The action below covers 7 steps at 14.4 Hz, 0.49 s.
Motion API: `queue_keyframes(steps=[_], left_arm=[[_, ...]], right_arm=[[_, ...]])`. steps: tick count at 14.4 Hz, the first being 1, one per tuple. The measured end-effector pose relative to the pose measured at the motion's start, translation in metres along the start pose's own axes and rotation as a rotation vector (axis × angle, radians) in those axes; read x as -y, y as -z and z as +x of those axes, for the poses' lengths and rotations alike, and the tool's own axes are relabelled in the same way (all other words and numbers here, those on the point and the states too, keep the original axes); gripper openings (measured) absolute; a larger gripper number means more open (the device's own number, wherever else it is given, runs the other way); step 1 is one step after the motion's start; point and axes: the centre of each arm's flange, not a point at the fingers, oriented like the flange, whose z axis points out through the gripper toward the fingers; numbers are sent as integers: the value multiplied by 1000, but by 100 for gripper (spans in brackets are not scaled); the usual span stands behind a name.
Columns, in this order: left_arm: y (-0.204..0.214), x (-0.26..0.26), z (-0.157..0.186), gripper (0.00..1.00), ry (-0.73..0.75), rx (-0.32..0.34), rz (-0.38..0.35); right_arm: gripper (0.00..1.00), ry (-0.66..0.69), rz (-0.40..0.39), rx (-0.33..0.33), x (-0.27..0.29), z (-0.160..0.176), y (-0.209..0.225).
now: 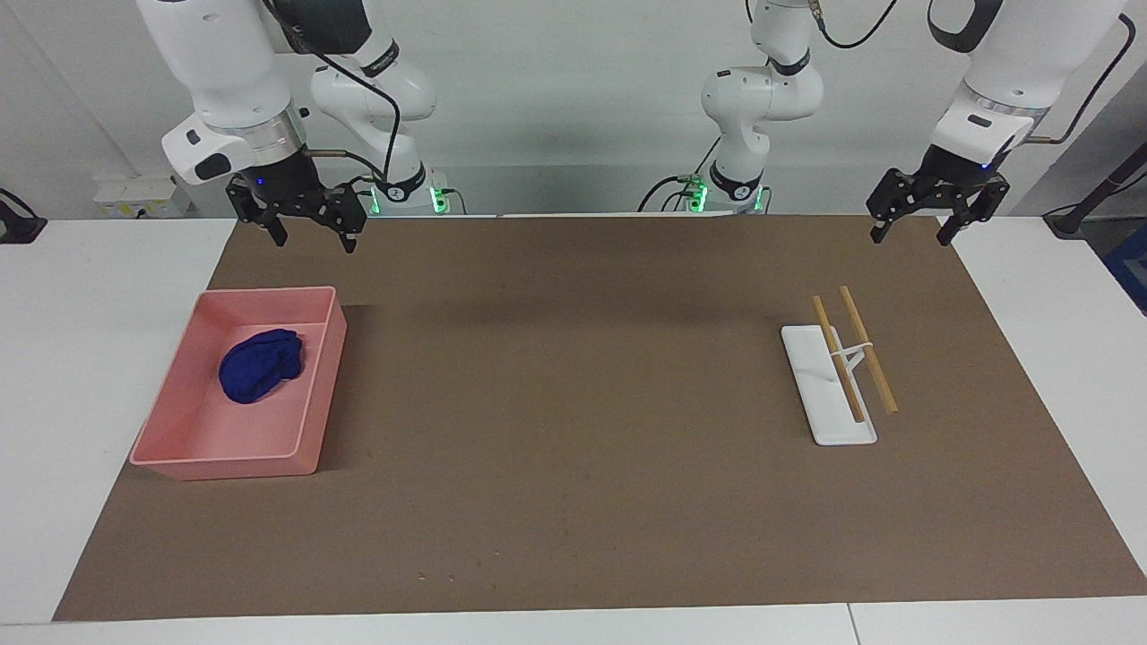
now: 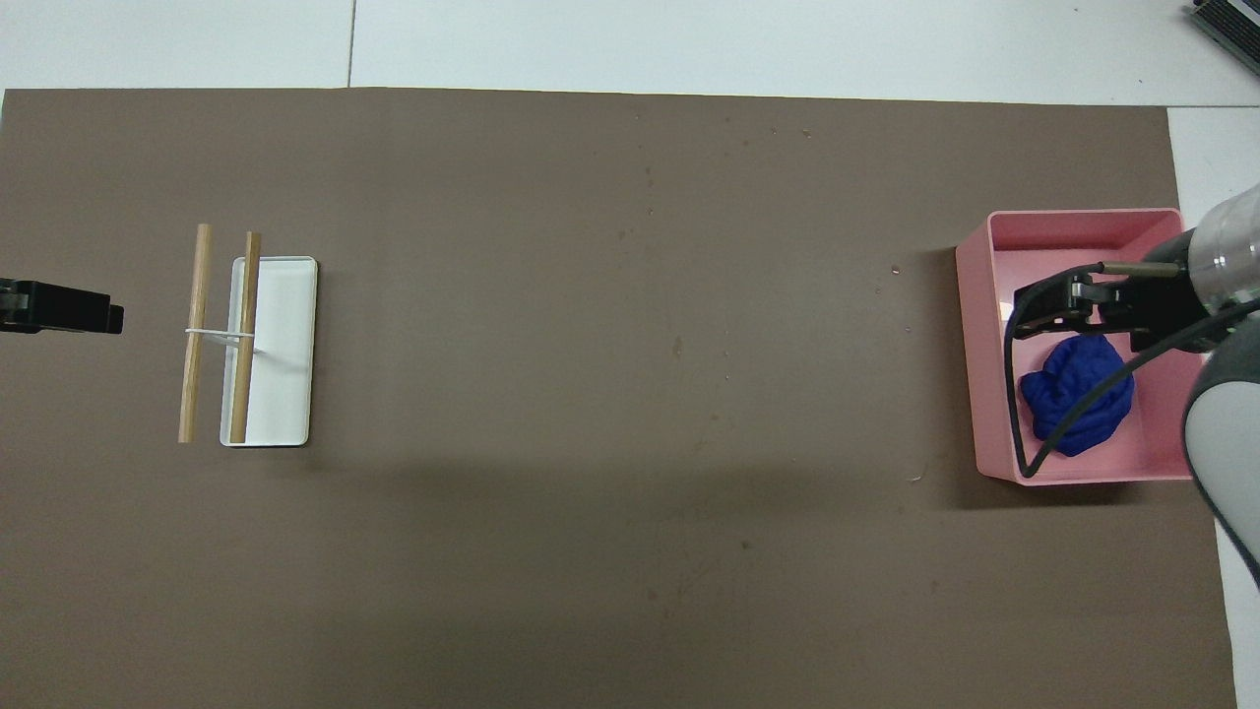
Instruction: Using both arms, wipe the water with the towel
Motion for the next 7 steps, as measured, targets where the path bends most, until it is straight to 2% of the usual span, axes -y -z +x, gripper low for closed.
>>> queue_keyframes(steps=[7], left_arm=[[0,0,0,100,0,0,0]], right_arm=[[100,0,0,0,0,0,-1]])
